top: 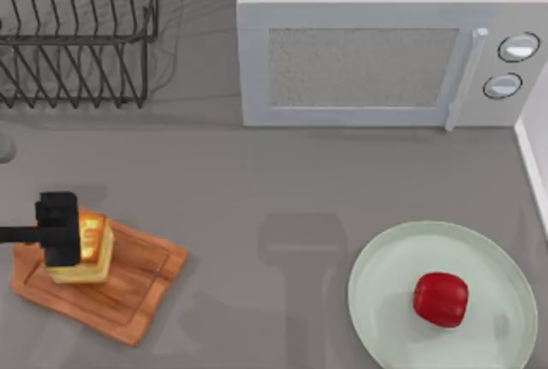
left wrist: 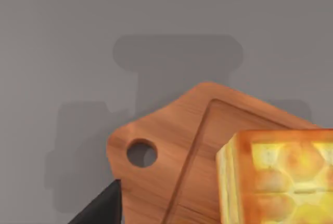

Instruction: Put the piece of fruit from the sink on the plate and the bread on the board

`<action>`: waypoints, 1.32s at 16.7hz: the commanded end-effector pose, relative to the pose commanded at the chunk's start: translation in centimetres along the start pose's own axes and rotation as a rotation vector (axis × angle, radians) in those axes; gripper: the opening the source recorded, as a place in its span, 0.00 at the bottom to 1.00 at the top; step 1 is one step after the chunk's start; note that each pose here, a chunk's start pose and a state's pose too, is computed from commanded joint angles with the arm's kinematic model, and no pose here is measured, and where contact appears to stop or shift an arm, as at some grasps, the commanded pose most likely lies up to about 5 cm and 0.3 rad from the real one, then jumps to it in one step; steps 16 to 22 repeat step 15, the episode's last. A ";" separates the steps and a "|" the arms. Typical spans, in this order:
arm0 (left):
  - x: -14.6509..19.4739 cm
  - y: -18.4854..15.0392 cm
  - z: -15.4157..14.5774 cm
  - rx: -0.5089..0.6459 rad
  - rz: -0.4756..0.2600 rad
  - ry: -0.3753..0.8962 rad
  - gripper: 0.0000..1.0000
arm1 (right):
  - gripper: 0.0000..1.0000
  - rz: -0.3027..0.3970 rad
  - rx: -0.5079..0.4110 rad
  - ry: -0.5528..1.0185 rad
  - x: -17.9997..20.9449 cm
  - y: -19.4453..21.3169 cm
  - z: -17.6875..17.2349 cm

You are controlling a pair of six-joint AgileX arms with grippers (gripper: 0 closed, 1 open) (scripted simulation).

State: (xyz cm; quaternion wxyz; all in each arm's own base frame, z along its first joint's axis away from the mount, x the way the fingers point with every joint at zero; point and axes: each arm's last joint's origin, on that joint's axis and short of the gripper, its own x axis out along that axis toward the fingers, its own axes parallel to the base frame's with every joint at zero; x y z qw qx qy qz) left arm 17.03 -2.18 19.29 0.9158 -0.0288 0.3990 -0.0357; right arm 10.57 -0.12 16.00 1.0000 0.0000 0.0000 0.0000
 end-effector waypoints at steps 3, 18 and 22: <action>-1.6 0.8 -3.1 0.015 0.007 -0.236 1.00 | 1.00 0.000 0.000 0.000 0.0 0.0 0.0; -2.2 2.0 -6.9 0.059 0.073 -0.821 1.00 | 1.00 0.000 0.000 0.000 0.0 0.0 0.0; -2.2 2.0 -6.9 0.059 0.073 -0.821 1.00 | 1.00 0.000 0.000 0.000 0.0 0.0 0.0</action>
